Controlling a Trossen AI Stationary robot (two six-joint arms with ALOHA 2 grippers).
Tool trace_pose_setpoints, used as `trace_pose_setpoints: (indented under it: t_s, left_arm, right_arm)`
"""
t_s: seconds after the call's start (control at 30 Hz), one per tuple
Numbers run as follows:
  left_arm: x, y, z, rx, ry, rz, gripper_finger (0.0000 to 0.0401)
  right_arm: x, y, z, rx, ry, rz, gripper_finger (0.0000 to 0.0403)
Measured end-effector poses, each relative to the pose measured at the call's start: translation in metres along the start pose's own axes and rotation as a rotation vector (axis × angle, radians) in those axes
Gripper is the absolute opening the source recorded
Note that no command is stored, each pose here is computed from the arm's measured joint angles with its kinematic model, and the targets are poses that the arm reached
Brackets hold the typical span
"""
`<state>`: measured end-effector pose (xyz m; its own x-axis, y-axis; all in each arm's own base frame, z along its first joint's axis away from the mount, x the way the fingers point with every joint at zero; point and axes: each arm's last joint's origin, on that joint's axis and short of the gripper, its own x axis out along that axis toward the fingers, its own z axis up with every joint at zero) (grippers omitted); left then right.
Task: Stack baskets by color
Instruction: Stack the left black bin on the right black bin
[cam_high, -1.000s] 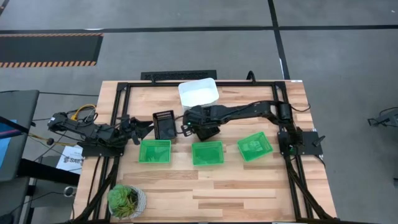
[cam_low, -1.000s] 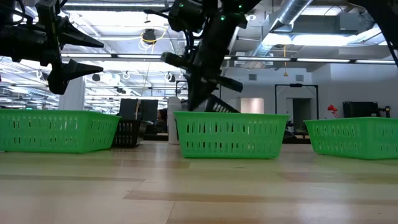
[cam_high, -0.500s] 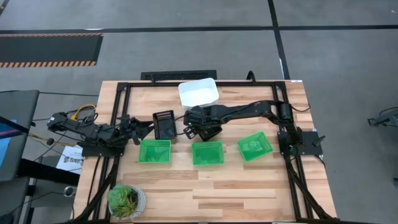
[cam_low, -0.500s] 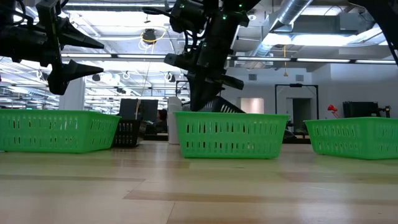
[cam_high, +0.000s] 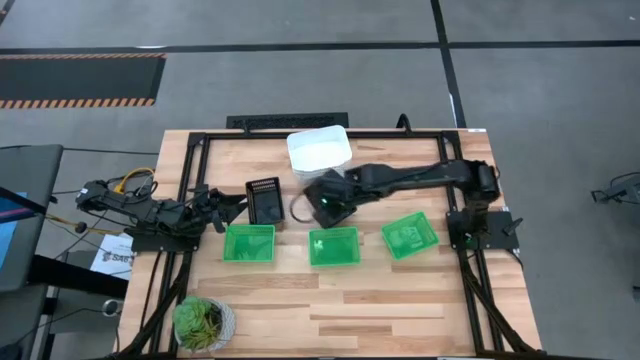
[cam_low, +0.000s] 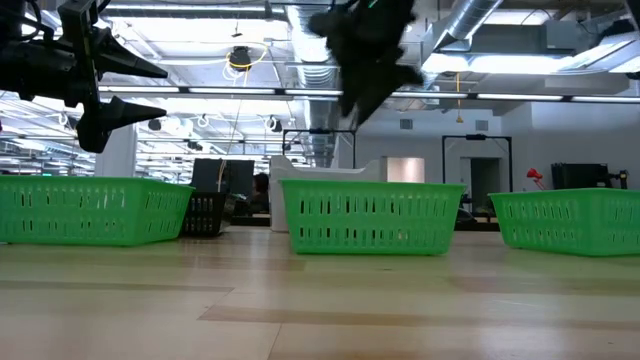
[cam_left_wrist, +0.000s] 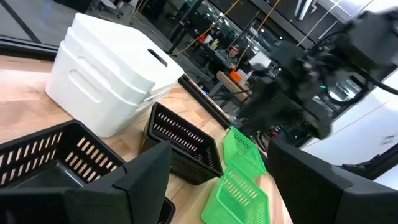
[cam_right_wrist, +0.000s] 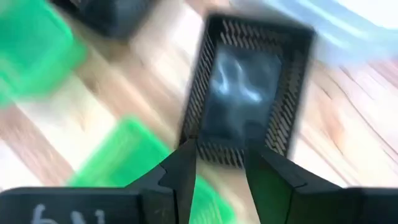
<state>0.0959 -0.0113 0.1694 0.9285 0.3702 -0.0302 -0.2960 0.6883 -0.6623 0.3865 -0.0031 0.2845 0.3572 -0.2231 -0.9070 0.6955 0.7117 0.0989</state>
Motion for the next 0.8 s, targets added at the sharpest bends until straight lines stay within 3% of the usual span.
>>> trace_pose_setpoints:
  t_s: [0.27,0.4,0.63,0.8]
  left_arm:
    - [0.0,0.0,0.0,0.001,0.0,0.0,0.0256]
    - [0.0,0.0,0.0,0.003,0.0,0.0,0.0256]
    - [0.0,0.0,0.0,0.003,-0.002,0.002,0.0256]
    - [0.0,0.0,0.0,0.003,-0.002,0.003,0.0256]
  right_arm:
    - [-0.046,0.01,-0.064,-0.013,0.063,-0.221,0.0154]
    - [-0.054,0.023,-0.084,-0.009,-0.006,-0.24,0.0159]
    - [-0.032,0.057,-0.062,-0.015,-0.197,-0.006,0.016]
    - [0.011,0.075,-0.027,-0.059,-0.295,0.151,0.0157]
